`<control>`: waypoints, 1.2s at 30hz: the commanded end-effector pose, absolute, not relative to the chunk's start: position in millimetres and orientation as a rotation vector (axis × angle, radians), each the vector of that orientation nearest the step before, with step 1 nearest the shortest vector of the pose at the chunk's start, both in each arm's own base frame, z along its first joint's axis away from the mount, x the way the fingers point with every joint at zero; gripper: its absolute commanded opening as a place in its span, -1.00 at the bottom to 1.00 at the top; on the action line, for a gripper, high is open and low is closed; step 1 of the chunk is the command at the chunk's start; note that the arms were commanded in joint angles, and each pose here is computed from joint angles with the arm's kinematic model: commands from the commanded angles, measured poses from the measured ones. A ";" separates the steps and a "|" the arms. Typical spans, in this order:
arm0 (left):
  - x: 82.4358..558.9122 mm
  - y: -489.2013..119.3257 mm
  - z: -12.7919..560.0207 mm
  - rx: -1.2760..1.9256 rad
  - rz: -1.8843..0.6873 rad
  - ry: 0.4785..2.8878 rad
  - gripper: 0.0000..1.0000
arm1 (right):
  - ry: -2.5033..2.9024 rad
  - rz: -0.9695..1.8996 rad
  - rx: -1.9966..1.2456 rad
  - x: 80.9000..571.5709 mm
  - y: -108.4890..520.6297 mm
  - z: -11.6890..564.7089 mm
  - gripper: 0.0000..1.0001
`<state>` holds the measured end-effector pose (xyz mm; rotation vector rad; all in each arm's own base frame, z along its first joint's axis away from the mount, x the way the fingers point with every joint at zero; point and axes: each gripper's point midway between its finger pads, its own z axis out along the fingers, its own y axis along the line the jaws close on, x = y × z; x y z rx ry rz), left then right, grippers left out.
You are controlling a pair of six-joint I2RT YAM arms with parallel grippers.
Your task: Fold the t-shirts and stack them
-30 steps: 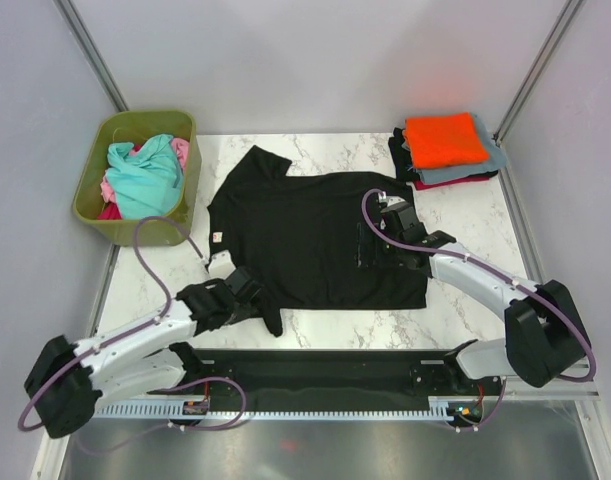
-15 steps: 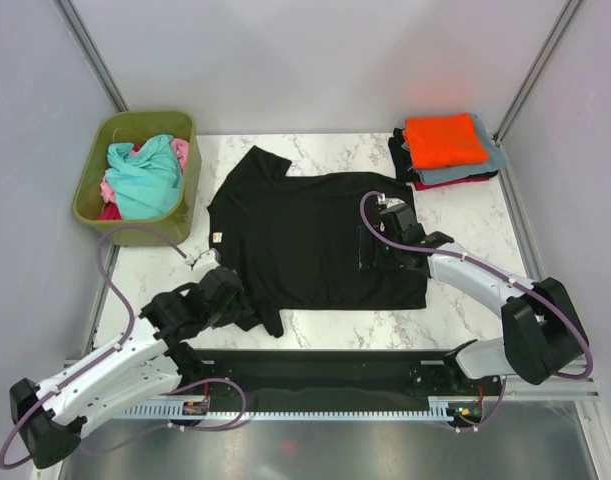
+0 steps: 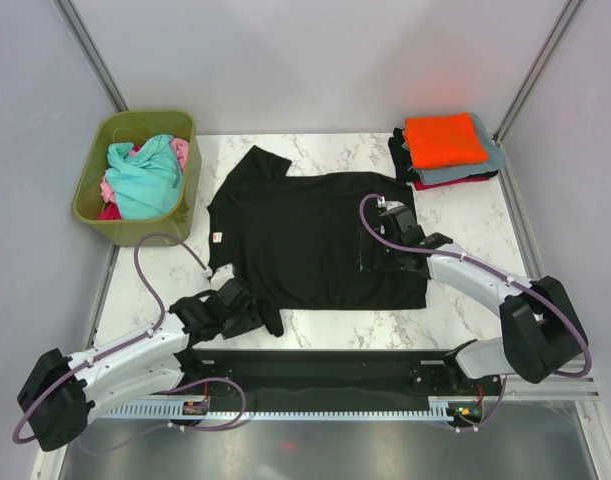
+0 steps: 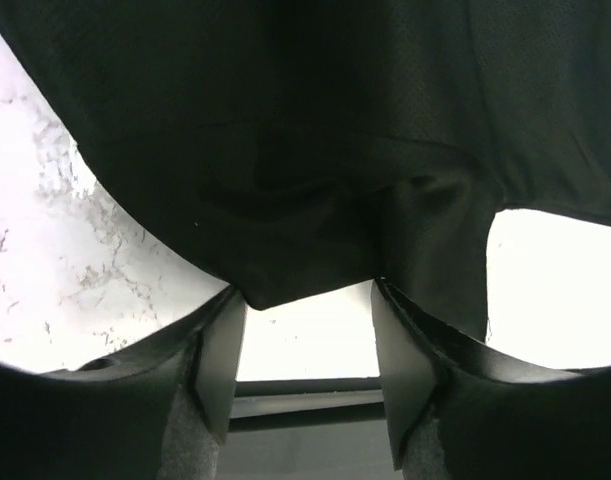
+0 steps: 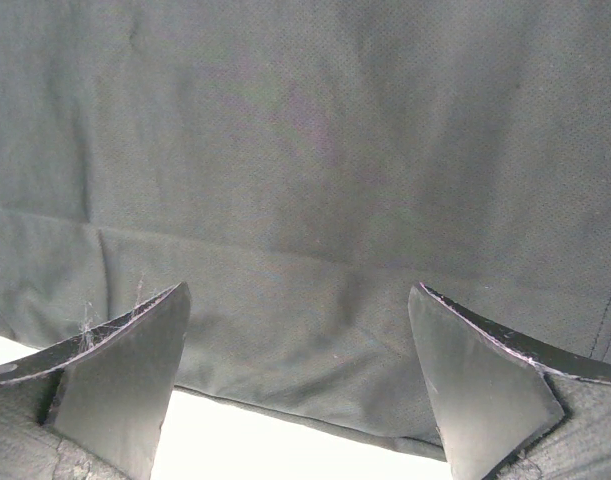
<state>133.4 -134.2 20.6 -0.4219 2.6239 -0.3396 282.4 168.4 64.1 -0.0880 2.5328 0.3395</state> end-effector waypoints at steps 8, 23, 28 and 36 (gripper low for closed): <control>158.2 -150.2 33.1 -0.367 -0.387 2.533 -0.70 | 2.307 0.229 0.176 278.4 125.4 92.0 0.96; 167.4 -118.1 120.8 -0.375 -0.370 2.330 -0.96 | 2.224 0.286 0.772 202.7 72.2 54.8 0.87; 165.5 -117.0 115.7 -0.395 -0.368 2.339 -0.96 | 2.217 0.226 0.868 196.5 61.4 42.8 0.68; 166.3 -113.3 116.4 -0.402 -0.363 2.322 -0.96 | 2.300 0.175 0.866 194.3 65.1 25.2 0.61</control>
